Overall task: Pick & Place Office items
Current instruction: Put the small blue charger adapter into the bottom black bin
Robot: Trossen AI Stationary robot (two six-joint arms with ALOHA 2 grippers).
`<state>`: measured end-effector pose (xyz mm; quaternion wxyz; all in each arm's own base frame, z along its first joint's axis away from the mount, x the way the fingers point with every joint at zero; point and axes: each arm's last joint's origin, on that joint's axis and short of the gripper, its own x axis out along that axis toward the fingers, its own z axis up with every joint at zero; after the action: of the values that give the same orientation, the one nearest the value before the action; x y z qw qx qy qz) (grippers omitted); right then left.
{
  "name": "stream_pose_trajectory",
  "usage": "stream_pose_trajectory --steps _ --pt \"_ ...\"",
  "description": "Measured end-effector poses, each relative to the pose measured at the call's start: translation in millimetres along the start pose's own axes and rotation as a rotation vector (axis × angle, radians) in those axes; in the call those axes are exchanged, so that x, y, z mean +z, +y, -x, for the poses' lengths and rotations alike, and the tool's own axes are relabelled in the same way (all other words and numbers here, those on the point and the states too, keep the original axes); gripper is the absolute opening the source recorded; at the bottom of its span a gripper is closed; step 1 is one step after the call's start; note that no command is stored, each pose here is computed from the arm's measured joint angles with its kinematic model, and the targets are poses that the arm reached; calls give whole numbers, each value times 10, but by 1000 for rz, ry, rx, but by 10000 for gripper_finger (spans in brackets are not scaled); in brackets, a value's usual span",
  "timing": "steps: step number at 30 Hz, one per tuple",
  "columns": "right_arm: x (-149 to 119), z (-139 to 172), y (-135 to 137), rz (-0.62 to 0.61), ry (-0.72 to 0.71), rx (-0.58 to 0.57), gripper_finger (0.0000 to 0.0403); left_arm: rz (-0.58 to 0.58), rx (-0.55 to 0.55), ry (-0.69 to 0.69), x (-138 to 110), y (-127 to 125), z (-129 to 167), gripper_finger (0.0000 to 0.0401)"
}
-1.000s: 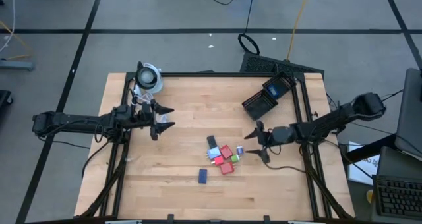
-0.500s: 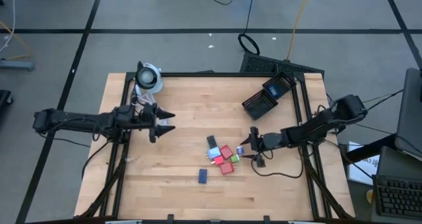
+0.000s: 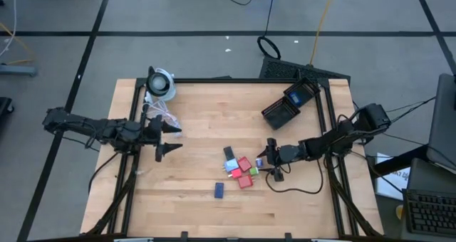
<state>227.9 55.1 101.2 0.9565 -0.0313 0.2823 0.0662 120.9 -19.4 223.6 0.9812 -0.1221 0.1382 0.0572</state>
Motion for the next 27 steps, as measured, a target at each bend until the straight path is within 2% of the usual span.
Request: stream_pose_trajectory --steps 6,11,23,27 --pt "-28 1 -1 2 29 -1 263 -14 -35 -65 -45 -28 115 324" --pt "-30 1 -1 7 32 -1 263 -126 -22 -109 -179 -6 138 324" --pt "-46 2 -2 3 47 -1 263 -59 -30 -143 -547 100 82 324" --pt "-39 2 -2 -21 39 -2 263 -62 -35 -166 -600 112 63 324"
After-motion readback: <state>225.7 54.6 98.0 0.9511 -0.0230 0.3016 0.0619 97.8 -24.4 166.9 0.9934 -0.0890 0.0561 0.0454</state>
